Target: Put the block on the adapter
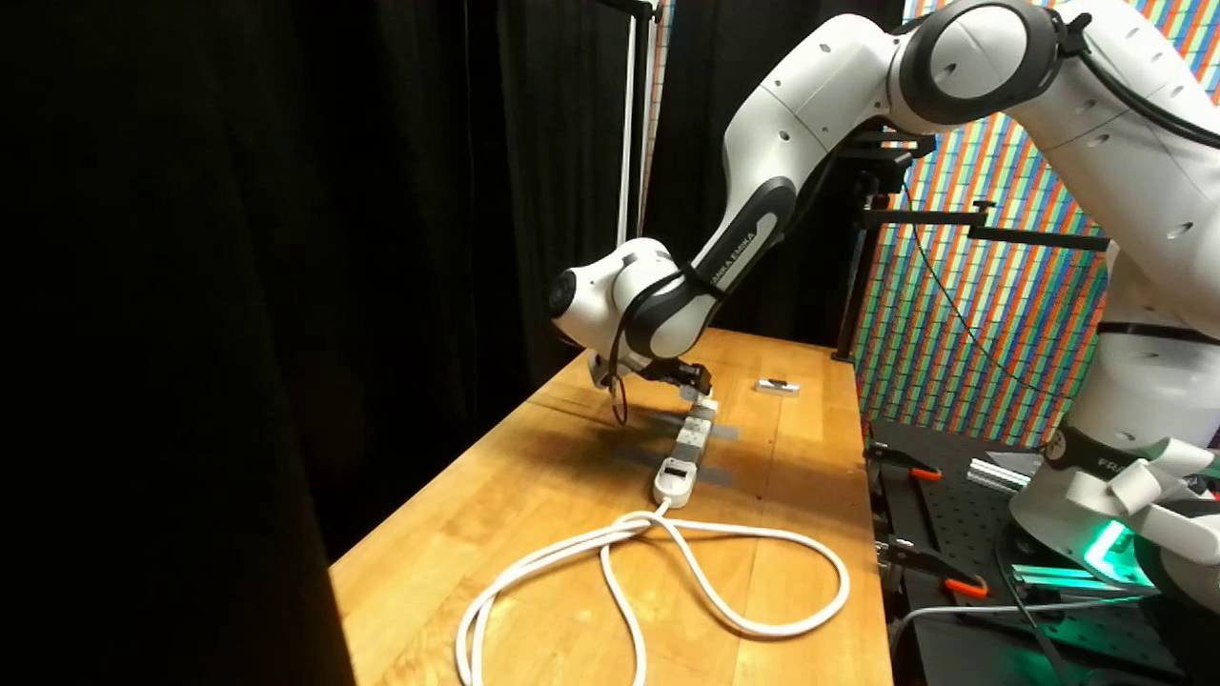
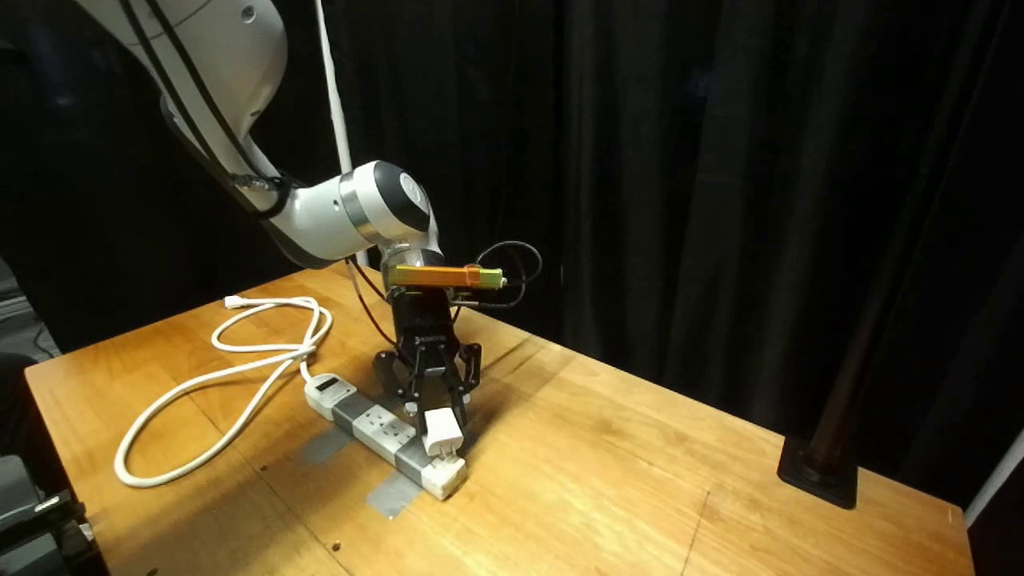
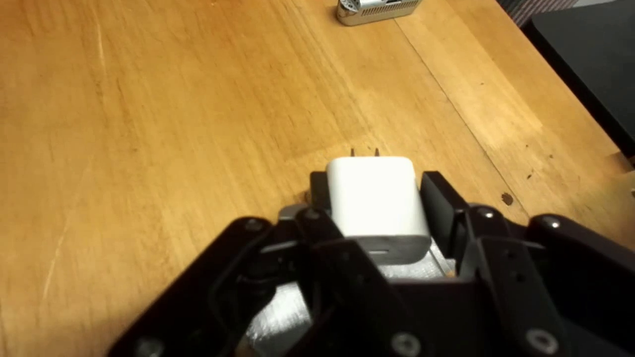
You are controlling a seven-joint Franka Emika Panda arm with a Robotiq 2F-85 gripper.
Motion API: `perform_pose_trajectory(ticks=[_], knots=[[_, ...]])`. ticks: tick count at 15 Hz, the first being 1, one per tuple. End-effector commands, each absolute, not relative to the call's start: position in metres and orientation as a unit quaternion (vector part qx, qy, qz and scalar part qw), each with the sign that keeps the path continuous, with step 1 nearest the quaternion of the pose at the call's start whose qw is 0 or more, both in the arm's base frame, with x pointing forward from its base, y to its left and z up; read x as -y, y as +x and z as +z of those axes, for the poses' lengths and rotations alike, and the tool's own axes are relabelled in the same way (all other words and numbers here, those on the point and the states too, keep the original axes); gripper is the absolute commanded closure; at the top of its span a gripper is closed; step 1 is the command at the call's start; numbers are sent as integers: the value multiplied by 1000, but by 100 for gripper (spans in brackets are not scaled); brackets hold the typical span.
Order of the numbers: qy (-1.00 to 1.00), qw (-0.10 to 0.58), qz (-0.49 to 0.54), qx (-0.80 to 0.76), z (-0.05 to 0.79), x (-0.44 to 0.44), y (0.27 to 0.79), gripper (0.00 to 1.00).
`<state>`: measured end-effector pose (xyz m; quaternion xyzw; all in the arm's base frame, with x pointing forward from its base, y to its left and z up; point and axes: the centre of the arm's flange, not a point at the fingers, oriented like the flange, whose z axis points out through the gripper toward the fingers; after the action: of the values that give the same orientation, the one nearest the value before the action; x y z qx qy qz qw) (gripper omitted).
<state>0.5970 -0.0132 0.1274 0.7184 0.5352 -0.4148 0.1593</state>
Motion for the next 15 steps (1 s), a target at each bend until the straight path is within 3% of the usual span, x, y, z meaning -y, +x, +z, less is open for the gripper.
perform_pose_trajectory(ticks=[1,8,15], knots=[[748,102,-367,-544,188,33,598,77],[745,-32,-258,-615,228,79,594,77],[737,-106,-95,-661,221,70,564,77]])
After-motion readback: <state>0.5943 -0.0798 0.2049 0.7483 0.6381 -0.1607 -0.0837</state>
